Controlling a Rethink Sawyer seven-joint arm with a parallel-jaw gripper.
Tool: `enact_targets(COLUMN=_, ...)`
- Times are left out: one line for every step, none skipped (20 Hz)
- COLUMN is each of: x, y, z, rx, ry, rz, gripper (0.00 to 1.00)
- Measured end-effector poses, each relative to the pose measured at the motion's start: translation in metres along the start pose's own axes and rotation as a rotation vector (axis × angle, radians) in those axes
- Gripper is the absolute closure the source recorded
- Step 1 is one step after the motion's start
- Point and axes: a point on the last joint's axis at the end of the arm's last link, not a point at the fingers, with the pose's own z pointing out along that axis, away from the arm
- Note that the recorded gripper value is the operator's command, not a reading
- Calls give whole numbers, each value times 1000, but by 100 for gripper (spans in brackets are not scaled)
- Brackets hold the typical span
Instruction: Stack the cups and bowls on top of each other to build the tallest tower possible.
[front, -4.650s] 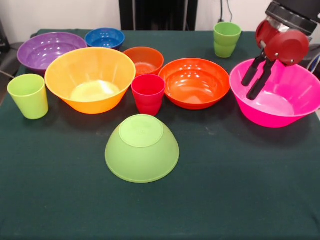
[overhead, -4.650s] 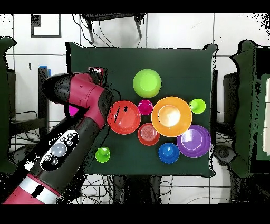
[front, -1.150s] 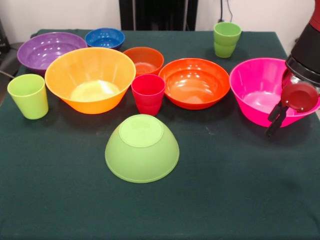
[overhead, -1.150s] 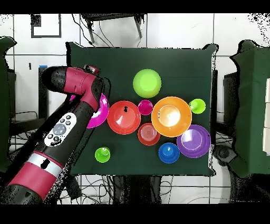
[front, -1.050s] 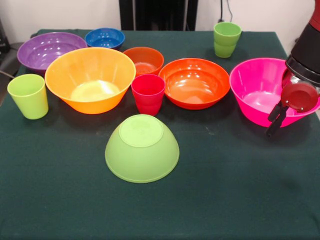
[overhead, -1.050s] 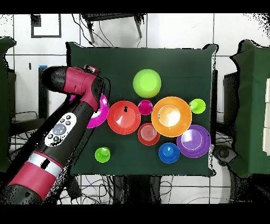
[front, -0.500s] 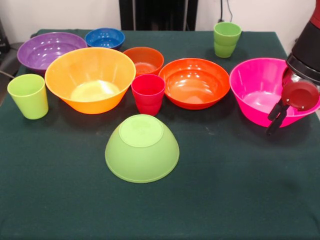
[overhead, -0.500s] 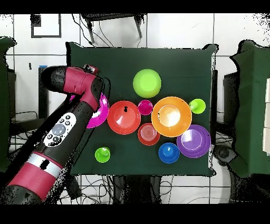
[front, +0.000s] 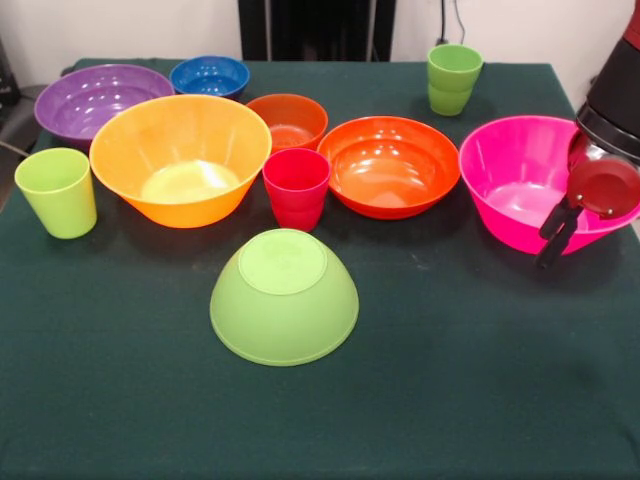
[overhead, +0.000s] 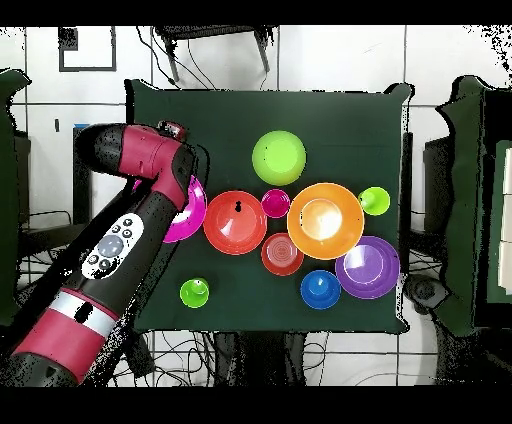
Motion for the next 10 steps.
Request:
enact_targets(x=0, y=2, z=-3, rx=-3, ry=4, rz=2, gripper=0)
enact_targets(x=1, y=4, z=-7, rx=-6, ry=7, rz=3, gripper=0)
enact_targets(x=1, y=5, z=-9, rx=-9, ry=10, rz=5, gripper=0)
enact_targets(x=1, y=6, z=-11, rx=-10, ry=12, rz=6, gripper=0)
enact_targets(x=1, y=8, z=-16, rx=-15, ry=18, rz=8, gripper=0)
enact_targets(x=1, y=9, z=-18, rx=-16, ry=20, rz=9, gripper=0)
enact_targets(x=1, y=10, z=-20, rx=-18, ry=22, rz=10, gripper=0)
enact_targets(x=1, y=12, z=-24, rx=-22, ry=26, rz=13, gripper=0)
enact_targets(x=1, y=14, z=-29, rx=-25, ry=30, rz=16, gripper=0)
enact_targets(x=0, y=15, z=-31, rx=-26, ry=32, rz=18, gripper=0)
